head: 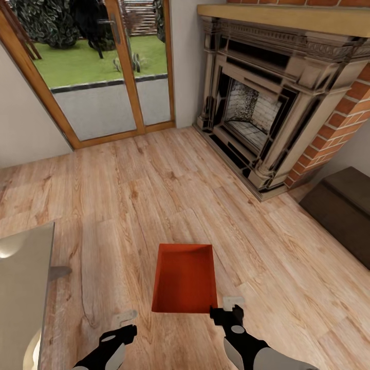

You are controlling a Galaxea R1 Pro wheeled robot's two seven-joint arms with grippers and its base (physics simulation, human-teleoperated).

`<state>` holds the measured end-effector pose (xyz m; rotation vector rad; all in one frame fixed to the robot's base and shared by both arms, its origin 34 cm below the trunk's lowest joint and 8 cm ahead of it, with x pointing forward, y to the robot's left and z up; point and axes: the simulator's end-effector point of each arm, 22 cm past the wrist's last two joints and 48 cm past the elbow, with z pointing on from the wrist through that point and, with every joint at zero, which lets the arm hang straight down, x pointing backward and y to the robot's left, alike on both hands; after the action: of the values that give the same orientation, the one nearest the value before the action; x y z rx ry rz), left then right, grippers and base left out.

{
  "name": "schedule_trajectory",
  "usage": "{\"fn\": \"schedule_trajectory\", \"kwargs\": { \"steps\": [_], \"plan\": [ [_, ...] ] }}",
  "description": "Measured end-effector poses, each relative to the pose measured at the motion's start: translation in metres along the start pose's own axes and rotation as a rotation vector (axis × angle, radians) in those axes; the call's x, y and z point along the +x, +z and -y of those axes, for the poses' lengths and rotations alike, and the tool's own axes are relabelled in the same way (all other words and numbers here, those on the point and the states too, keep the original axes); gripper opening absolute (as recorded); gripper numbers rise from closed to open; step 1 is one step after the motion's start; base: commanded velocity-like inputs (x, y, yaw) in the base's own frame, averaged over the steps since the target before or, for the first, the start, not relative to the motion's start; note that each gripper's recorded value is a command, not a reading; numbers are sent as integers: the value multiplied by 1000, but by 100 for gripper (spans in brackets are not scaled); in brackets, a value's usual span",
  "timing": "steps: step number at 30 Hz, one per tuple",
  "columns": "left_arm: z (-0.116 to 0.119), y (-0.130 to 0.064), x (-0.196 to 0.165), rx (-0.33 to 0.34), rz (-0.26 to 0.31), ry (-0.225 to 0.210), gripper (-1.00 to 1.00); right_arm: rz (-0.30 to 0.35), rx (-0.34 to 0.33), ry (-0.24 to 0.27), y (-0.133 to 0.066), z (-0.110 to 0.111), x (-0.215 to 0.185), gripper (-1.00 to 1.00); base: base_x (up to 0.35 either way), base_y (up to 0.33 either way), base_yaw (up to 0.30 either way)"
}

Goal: Move the two storage containers from the living room to the garage. In the garage, place one container on the floor and stack the other container on top of it (either order is fine).

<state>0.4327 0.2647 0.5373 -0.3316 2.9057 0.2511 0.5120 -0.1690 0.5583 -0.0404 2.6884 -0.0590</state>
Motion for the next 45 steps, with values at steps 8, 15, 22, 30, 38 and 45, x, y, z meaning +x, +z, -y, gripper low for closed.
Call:
{"fn": "schedule_trajectory", "kwargs": {
  "steps": [8,15,22,30,38,45],
  "plan": [
    [2,-1,-17,1,95,-23,100,17,-35,-4,0,-8,-4,100,0,0,0],
    [1,-3,-27,4,150,-4,100,17,-33,5,0,-7,-3,100,0,0,0],
    [5,-4,-36,14,190,57,100,14,-29,12,0,-6,-3,100,0,0,0],
    [11,-12,-55,17,307,32,100,14,-30,14,0,-7,-3,100,0,0,0],
    [10,-13,-59,21,321,27,100,14,-30,16,0,-7,-3,100,63,0,0],
    [12,-13,-59,28,324,35,100,15,-19,14,-1,-5,-3,100,282,0,0]
  ]
}}
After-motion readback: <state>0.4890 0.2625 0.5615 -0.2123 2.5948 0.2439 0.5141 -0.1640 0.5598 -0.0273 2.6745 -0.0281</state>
